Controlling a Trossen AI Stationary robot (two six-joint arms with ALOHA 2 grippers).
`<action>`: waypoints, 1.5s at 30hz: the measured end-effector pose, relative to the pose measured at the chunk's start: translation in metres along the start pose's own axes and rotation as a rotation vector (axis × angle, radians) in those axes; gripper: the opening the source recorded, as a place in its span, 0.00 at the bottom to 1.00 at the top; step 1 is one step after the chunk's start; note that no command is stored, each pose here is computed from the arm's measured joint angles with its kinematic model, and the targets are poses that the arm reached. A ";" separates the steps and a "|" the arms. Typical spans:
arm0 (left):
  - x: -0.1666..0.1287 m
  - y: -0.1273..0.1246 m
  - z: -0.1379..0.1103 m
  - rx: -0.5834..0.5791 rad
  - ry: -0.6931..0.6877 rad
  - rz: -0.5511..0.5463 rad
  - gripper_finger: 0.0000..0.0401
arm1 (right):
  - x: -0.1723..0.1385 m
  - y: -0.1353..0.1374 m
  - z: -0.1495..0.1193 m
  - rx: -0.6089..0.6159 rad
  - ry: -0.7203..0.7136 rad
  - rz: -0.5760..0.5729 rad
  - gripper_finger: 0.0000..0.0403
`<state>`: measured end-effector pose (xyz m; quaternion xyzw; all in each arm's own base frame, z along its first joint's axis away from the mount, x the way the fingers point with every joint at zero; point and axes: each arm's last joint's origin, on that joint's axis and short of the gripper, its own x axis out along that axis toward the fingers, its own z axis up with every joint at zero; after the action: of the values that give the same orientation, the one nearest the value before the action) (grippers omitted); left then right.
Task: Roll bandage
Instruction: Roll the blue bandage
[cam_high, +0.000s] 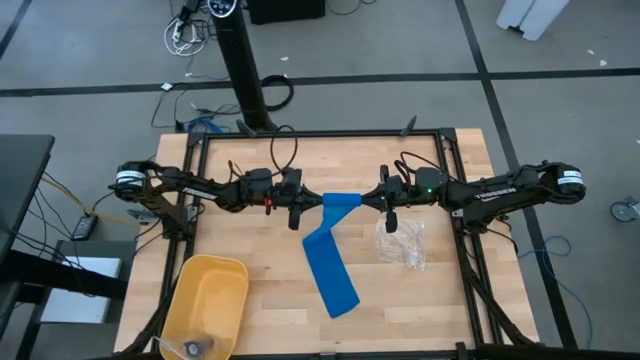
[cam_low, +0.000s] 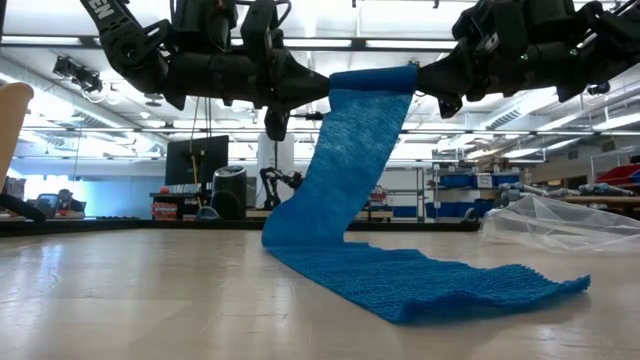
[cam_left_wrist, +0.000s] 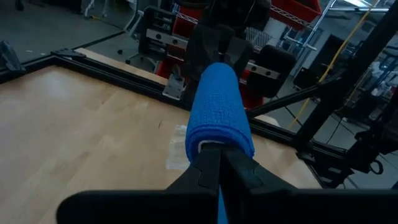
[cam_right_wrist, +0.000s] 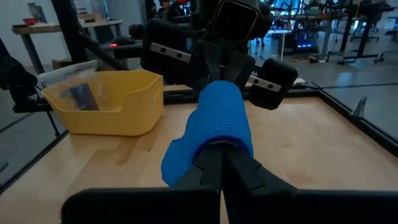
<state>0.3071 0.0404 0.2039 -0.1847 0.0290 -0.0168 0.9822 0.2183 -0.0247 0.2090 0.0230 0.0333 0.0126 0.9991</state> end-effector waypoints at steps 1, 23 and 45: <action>0.000 0.000 0.000 0.023 0.000 0.000 0.03 | 0.000 0.000 0.000 -0.016 0.000 0.000 0.00; 0.002 -0.014 0.002 0.678 -0.077 0.147 0.02 | 0.000 -0.001 0.000 -0.458 0.006 -0.023 0.01; 0.003 -0.057 -0.013 0.943 -0.045 0.367 0.02 | 0.000 0.001 0.007 -0.290 -0.068 -0.042 0.01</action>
<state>0.3079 -0.0177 0.2124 0.2869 0.0290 0.1487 0.9459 0.2186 -0.0244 0.2159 -0.1218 -0.0024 -0.0046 0.9925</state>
